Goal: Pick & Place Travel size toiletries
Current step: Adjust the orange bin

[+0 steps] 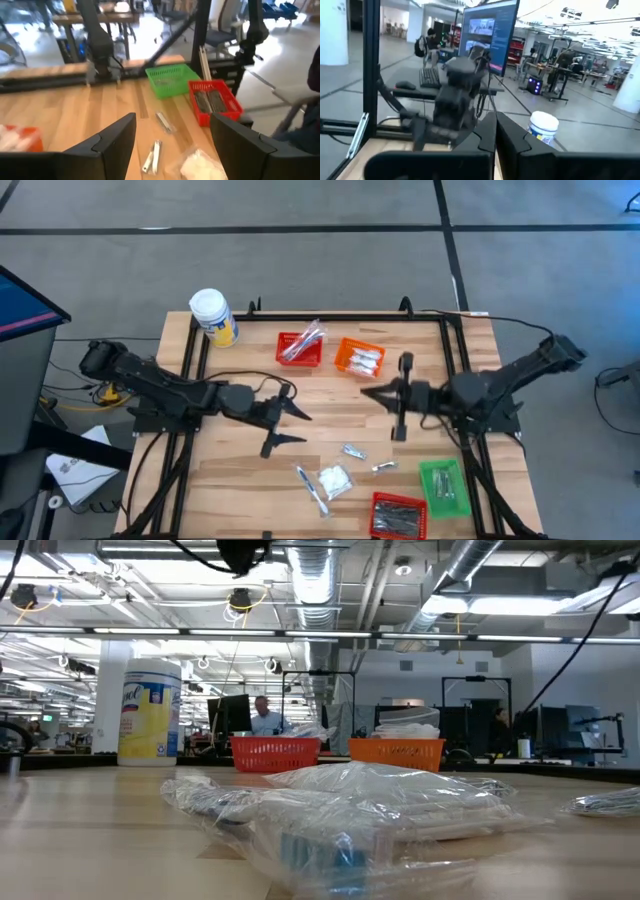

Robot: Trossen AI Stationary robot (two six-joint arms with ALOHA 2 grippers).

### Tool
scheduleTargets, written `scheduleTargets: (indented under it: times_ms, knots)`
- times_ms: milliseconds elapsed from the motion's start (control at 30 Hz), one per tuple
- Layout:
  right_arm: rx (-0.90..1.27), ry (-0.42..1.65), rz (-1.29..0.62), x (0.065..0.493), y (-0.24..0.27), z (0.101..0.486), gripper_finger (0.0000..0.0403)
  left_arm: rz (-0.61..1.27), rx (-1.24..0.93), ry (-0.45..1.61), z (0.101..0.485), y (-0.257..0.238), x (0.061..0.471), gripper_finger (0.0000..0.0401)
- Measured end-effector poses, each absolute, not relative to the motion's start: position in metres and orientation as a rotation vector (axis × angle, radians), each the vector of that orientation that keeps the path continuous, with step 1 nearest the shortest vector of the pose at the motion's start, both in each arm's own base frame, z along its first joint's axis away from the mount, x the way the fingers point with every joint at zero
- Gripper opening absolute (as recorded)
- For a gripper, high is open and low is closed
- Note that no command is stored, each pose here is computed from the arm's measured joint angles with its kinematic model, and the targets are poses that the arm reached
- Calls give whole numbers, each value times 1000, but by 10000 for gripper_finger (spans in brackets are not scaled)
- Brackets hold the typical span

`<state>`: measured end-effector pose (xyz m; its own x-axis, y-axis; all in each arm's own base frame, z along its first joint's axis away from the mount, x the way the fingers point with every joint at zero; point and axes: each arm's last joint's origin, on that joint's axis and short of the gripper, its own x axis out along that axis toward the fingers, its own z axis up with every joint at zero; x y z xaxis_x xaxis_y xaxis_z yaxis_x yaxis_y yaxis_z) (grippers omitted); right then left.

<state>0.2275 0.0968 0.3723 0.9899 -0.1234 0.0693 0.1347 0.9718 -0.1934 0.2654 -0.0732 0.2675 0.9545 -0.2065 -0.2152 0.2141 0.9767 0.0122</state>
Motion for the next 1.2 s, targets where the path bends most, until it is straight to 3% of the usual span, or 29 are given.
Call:
scheduleTargets:
  times_ms: [233, 600, 833, 1200]
  knots:
    - [-118, -84, -106, 240, 64, 360, 0, -217, 37, 365, 237, -66, 310, 246]
    - [157, 509, -344, 238, -33, 268, 0, -190, 16, 455, 236, -60, 322, 246]
    - [242, 761, -208, 266, -63, 217, 0, -211, 13, 447, 248, -66, 310, 246]
    - [308, 1077, -237, 299, -78, 175, 0, -216, 20, 456, 247, -69, 309, 246]
